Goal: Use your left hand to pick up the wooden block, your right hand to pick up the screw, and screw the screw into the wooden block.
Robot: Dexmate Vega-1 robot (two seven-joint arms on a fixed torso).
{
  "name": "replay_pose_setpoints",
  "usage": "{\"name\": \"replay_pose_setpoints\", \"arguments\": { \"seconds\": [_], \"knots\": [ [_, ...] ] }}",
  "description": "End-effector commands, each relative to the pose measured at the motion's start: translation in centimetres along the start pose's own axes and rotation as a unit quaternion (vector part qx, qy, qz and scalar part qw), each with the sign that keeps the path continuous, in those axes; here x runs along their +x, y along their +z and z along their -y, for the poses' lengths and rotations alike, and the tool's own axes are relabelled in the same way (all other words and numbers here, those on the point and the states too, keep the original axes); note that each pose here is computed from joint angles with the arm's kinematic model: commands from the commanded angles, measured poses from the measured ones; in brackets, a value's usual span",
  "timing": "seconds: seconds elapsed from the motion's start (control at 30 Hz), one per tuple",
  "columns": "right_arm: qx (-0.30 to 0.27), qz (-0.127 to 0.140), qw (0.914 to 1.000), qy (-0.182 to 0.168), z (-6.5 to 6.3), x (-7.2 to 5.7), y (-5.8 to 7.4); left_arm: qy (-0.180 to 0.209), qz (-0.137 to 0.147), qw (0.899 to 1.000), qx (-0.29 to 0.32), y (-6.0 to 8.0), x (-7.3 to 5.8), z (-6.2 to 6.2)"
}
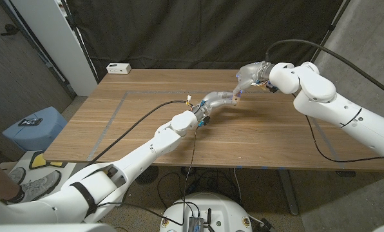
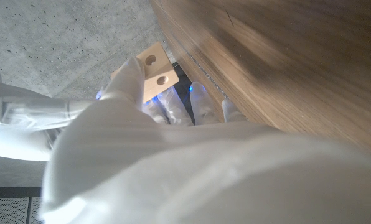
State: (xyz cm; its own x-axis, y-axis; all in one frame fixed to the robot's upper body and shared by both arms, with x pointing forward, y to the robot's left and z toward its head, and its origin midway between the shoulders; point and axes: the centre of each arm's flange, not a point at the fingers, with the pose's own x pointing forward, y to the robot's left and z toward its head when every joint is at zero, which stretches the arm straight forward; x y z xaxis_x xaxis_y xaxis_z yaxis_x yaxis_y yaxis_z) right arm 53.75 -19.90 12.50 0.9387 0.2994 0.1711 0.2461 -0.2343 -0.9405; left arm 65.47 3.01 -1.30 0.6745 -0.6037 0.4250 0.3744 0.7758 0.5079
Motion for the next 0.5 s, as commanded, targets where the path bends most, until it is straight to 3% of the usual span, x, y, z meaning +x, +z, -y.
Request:
{"name": "replay_pose_setpoints", "arguments": {
  "seconds": [0.03, 0.5],
  "knots": [
    [-0.007, -0.011, 0.9999, -0.01, -0.3, 0.3, 0.39, -0.001, -0.001, 1.0, -0.001, -0.07, 0.03, -0.08],
    [-0.009, -0.028, 0.9994, -0.02, -0.48, 0.62, 0.75, 0.0, -0.003, 1.0, -0.003, -0.23, -0.04, -0.26]
  ]
}}
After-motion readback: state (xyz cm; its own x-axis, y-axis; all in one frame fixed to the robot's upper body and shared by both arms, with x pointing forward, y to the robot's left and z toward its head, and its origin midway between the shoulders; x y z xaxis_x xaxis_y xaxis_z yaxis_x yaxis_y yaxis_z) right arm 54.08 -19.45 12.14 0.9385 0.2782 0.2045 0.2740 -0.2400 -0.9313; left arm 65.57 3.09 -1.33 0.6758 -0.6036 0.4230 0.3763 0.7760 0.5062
